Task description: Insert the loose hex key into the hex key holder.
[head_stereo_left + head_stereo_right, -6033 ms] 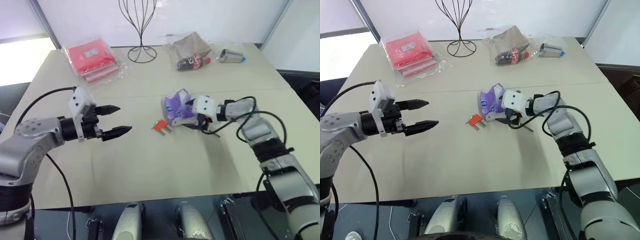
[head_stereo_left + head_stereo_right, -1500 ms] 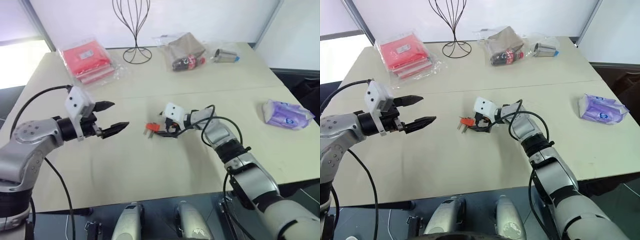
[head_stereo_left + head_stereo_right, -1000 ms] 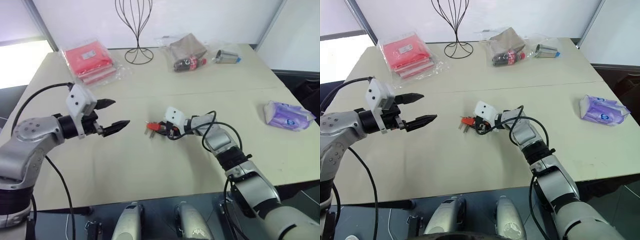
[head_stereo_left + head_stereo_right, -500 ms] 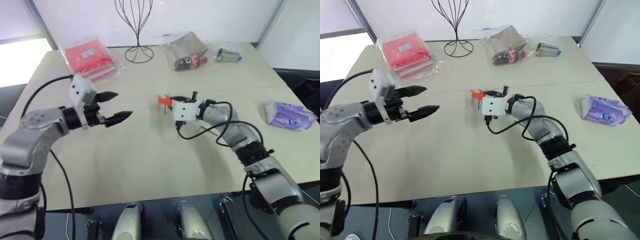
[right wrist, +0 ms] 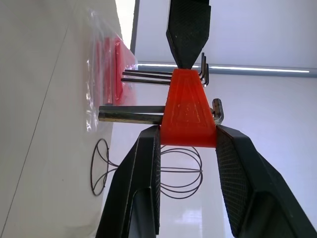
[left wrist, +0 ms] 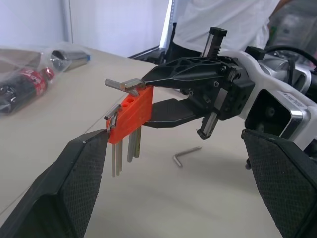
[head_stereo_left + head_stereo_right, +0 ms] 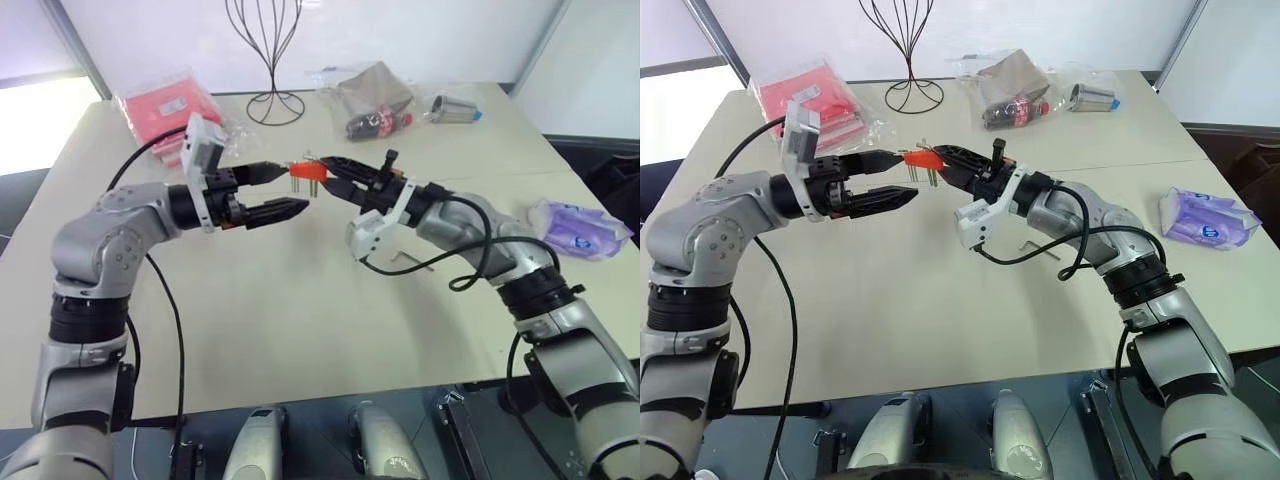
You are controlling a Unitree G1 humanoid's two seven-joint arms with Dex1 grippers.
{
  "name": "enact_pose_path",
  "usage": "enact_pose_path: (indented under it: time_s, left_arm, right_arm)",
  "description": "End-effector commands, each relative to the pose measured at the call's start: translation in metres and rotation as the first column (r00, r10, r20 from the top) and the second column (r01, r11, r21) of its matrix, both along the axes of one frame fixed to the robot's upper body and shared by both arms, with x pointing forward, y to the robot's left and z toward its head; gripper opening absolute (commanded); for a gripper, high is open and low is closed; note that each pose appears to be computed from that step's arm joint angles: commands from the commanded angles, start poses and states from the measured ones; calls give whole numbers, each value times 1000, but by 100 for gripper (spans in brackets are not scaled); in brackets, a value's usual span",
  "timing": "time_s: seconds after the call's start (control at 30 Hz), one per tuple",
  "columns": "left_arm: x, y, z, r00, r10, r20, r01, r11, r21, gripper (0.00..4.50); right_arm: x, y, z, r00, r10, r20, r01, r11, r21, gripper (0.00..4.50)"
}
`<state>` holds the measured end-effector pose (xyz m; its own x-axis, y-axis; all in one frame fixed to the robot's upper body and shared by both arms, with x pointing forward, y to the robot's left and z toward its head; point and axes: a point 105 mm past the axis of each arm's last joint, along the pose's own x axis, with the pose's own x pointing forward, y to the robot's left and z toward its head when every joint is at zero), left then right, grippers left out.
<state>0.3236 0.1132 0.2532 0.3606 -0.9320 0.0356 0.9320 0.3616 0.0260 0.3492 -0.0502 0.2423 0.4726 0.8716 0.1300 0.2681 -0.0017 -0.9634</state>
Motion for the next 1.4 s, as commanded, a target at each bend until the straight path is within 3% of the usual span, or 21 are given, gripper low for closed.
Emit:
enact_pose_path:
  time_s: [0.03, 1.03, 1.13, 1.37, 1.4]
  left_arm:
    - [-6, -2, 15, 998, -34, 48, 35, 999, -21, 450]
    - [-5, 2, 5, 998, -29, 47, 29, 999, 14, 450]
    - [-4, 2, 4, 999, -27, 42, 27, 1000, 9, 380]
    - [-2, 1, 7, 999, -23, 46, 23, 1000, -12, 29]
    - [-1, 1, 8, 999, -22, 47, 23, 1000, -18, 5]
  right_arm:
    - [-14, 4, 22, 997, 56, 62, -58, 998, 30, 100]
    - [-23, 4, 26, 997, 82, 17, -82, 996, 27, 100]
    - [-24, 4, 26, 996, 83, 17, -84, 996, 30, 100]
    - [-30, 7, 22, 995, 97, 0, -97, 995, 20, 100]
    - [-31, 8, 21, 995, 99, -4, -99, 995, 19, 100]
